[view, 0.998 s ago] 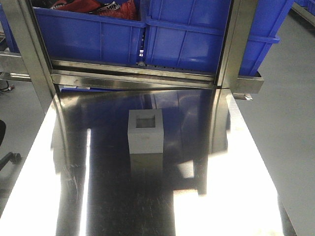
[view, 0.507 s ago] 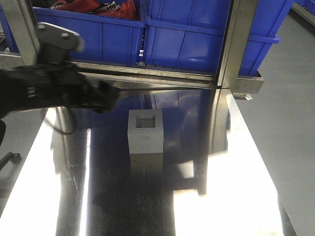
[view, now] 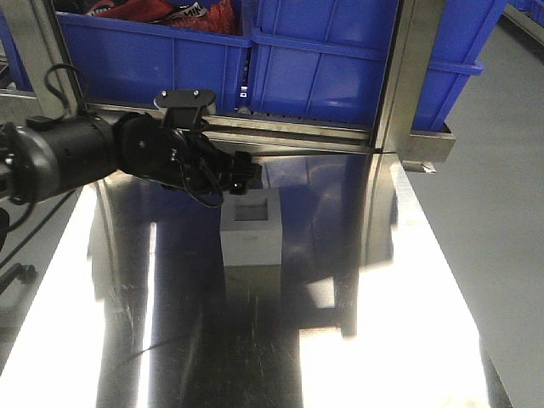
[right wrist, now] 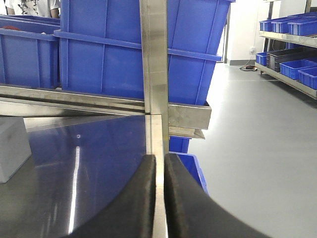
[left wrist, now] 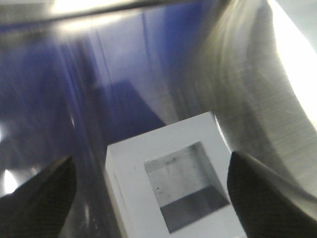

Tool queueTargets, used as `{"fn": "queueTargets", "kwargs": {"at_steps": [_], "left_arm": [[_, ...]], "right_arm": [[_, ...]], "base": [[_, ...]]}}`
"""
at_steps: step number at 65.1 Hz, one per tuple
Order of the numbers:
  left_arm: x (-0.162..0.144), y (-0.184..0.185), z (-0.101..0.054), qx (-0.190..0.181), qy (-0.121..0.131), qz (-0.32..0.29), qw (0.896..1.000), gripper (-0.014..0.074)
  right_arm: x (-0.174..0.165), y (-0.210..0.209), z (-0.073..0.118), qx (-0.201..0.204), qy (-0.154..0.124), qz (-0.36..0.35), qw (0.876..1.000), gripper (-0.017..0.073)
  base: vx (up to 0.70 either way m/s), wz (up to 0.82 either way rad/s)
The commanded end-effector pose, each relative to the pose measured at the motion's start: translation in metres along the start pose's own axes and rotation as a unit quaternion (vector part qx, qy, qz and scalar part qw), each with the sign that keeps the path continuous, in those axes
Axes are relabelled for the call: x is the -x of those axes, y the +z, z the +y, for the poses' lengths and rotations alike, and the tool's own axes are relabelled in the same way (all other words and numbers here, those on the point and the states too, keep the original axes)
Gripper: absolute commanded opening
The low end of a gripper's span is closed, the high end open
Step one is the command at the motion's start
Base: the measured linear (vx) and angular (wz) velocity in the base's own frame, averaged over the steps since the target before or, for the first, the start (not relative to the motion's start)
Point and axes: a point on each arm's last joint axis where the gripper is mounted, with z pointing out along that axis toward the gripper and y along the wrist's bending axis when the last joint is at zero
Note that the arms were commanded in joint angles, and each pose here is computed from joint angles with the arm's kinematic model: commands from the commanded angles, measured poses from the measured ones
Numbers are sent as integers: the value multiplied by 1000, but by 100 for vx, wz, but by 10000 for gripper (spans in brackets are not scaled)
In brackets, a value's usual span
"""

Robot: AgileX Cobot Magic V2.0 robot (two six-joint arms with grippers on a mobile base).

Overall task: Sort gray base to blue bin
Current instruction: 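Reach the left gripper to the gray block and grasp its frame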

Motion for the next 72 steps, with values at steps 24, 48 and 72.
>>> {"fn": "queueTargets", "kwargs": {"at_steps": [24,48,72], "left_arm": [[3,16,-3,-5,-24,6,1000,594],[-7,26,-1,2,-24,43,999,593],[-14,25,0,7,-22,78,997,240]], "right_arm": [[9,-1,0,2,-7,-45,999,-4],[9,-1,0,2,-7,-45,999,-4],[9,-1,0,2,-7,-45,999,-4]], "base": [[0,0],[0,0],[0,0]]}}
